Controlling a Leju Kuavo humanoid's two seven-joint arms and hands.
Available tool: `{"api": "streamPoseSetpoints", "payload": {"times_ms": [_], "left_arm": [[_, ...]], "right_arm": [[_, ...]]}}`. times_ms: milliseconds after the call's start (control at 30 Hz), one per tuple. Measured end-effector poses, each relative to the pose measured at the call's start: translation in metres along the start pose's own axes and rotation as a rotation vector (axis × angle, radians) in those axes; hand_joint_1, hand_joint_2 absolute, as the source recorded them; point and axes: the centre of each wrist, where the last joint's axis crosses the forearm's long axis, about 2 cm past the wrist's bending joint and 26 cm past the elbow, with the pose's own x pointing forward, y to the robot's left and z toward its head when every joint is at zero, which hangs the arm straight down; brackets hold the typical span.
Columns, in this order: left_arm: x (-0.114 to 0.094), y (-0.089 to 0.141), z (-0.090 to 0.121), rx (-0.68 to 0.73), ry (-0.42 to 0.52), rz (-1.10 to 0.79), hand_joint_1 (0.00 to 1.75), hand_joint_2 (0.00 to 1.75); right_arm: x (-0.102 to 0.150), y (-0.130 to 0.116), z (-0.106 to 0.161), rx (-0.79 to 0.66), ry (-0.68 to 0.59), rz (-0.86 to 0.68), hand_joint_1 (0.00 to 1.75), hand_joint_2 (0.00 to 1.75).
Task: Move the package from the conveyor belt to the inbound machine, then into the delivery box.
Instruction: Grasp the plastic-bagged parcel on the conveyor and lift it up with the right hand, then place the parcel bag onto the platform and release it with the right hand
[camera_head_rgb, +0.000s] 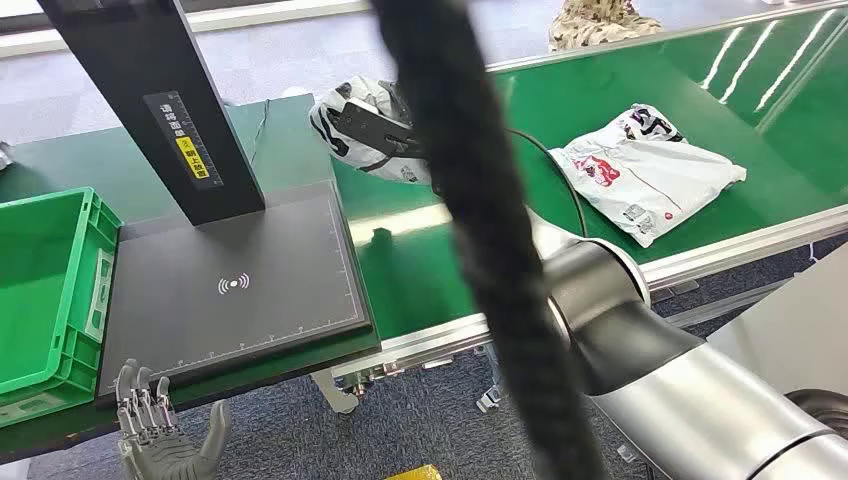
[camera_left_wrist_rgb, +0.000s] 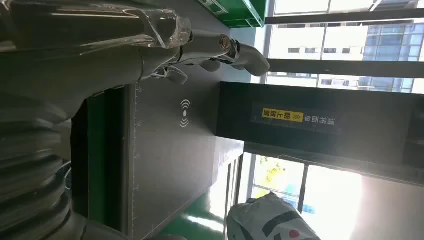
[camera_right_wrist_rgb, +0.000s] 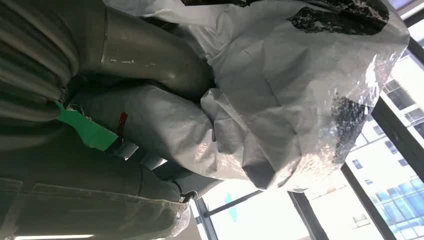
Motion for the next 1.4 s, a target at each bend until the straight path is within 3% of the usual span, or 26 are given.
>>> {"api": "streamPoseSetpoints", "payload": {"times_ms": [200,467,767,900,1000,1067,1200,1400], "left_arm": [[-0.001,-0.001,-0.002,-0.011,0.001,0.005,0.00,1.75],[-0.006,-0.005,-0.006,-0.043,0.010,0.016,0.00,1.75],[-0.010,-0.009,-0.009,-0.062,0.020,0.020,0.00,1.75],[-0.011,-0.011,-0.011,-0.074,0.021,0.025,0.00,1.75],[-0.013,-0.014,-0.012,-0.085,0.025,0.028,0.00,1.75],[-0.014,-0.016,-0.013,-0.092,0.026,0.026,0.00,1.75],[-0.015,-0.018,-0.013,-0.097,0.032,0.025,0.00,1.75],[-0.017,-0.018,-0.013,-0.103,0.039,0.026,0.00,1.75]], "right_arm": [[0.019,0.015,-0.002,0.011,-0.050,-0.047,1.75,1.75],[0.078,0.050,-0.010,0.038,-0.148,-0.148,1.75,1.75],[0.130,0.067,-0.015,0.060,-0.222,-0.229,1.75,1.75],[0.160,0.075,-0.015,0.063,-0.204,-0.415,1.75,1.75],[0.182,0.096,-0.003,0.060,-0.182,-0.631,1.75,1.75],[0.194,0.116,0.011,0.085,-0.189,-0.690,1.75,1.75],[0.208,0.142,0.031,0.160,-0.238,-0.666,1.75,1.75],[0.215,0.154,0.042,0.202,-0.272,-0.663,1.75,1.75]]}}
